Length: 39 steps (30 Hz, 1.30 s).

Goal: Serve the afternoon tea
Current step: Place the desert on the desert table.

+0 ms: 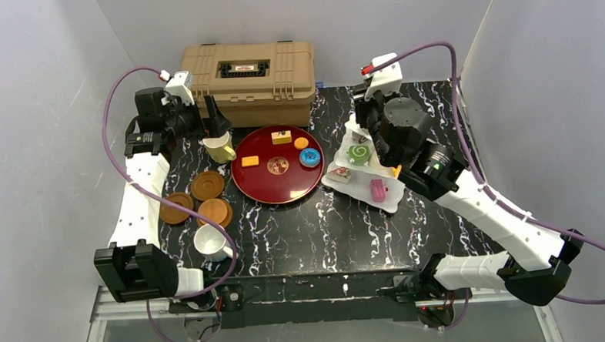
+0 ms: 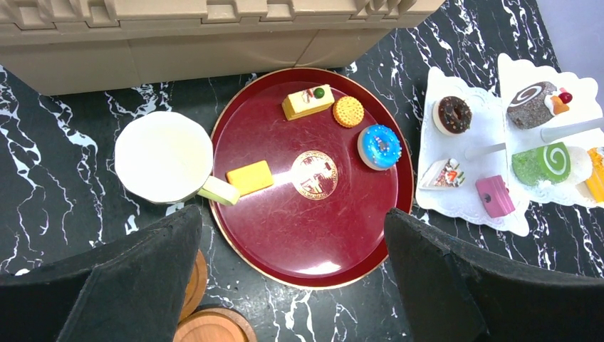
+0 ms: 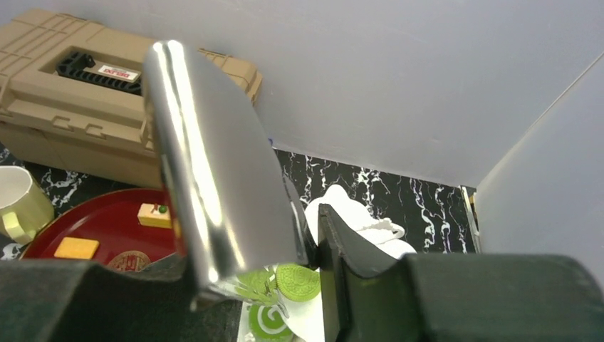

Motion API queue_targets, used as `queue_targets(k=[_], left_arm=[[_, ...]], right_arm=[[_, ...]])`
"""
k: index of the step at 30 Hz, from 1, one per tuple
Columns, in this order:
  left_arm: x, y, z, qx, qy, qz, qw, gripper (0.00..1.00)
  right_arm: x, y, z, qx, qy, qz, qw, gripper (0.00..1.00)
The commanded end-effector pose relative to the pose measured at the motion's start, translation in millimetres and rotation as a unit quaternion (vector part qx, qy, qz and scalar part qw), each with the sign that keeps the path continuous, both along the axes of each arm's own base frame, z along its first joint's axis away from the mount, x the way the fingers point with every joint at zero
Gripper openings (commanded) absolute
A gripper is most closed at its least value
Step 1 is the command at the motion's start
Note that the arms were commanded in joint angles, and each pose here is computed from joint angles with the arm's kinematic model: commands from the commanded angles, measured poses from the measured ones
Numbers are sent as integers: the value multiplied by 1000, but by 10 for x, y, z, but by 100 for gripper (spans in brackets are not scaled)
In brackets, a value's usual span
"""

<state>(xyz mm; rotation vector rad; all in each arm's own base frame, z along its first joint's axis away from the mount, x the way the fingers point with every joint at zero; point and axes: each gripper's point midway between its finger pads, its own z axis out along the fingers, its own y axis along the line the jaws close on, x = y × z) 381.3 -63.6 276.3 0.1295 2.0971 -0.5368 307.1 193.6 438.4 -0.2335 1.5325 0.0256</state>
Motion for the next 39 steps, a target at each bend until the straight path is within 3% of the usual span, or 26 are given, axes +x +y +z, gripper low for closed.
queue_targets(k=[1,9,14,22,26,32,39], left_arm=[[-105,11,53,2,-7,-3,1000,98],[-110,-25,63,-6,-5,-10,1000,98],[-117,-18,75,-4,-7,-9,1000,98],[-101,0,89,-1,-8,-4,1000,98],[-99,7,95,0,-8,-2,1000,98],[-66,42,92,5,-7,8,1000,98],[-20,161,-89,9,33,23,999,98]], right_arm=[[36,-59,138,31,-22,-16,999,43],[16,-21,217,39,-28,-1,999,53],[-1,37,285,47,-32,18,998,54],[17,310,388,63,-35,71,995,40],[64,461,555,71,-49,90,992,39],[110,921,601,95,-45,162,981,34],[224,1759,-47,143,9,272,952,38]])
